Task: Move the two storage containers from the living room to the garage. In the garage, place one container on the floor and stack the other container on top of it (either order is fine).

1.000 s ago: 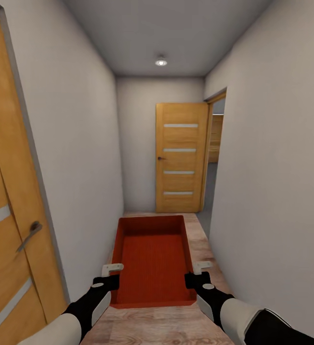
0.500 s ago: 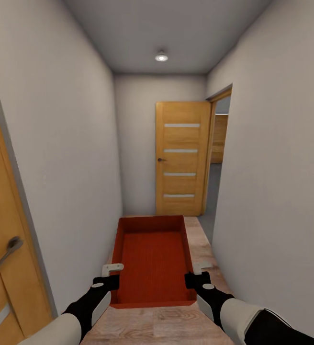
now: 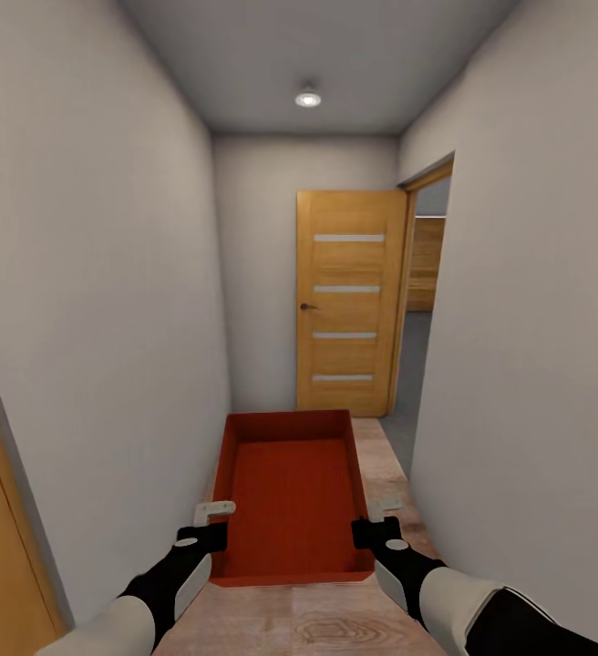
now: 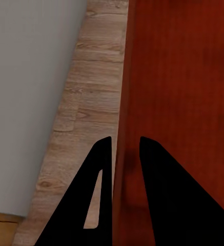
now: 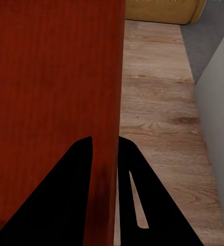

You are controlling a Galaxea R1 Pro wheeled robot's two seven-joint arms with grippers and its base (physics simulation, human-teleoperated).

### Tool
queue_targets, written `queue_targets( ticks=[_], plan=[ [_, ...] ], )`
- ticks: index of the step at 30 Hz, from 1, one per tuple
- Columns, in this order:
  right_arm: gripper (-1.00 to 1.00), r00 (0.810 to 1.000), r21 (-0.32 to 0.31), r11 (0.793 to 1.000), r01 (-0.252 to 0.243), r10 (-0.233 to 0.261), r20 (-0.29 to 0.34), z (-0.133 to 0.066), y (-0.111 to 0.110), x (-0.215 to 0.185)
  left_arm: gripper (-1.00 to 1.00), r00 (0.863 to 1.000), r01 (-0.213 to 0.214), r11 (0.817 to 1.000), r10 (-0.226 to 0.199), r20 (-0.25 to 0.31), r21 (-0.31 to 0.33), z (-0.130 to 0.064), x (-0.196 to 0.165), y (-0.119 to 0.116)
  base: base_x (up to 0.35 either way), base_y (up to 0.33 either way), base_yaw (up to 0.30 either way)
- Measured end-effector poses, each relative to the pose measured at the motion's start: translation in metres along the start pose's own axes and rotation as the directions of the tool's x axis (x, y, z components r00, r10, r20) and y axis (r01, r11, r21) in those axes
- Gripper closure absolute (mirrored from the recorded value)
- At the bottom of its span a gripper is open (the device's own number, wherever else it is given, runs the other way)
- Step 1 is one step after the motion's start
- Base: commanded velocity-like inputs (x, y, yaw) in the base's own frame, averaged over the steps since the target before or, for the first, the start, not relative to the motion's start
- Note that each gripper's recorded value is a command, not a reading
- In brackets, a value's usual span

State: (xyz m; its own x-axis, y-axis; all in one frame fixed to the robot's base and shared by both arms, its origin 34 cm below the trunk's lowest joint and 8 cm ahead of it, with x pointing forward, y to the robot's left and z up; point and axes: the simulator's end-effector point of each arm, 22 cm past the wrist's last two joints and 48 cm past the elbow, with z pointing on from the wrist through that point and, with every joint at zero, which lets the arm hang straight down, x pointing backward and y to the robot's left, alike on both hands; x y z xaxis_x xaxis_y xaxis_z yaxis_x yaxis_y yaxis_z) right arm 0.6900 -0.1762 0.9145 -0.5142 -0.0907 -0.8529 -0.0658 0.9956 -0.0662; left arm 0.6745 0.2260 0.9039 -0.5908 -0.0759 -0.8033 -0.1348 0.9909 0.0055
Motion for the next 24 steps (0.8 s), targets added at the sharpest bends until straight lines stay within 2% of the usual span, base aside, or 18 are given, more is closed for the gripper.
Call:
queue_targets(
  ticks=[24],
  plan=[
    [1.0,1.0,0.0,1.0,0.0,0.0,0.0,0.0,0.0,0.0,1.0,1.0,0.0,1.0,0.0,0.0,0.0,0.0,0.0,0.0,0.321,0.0,0.0]
  ],
)
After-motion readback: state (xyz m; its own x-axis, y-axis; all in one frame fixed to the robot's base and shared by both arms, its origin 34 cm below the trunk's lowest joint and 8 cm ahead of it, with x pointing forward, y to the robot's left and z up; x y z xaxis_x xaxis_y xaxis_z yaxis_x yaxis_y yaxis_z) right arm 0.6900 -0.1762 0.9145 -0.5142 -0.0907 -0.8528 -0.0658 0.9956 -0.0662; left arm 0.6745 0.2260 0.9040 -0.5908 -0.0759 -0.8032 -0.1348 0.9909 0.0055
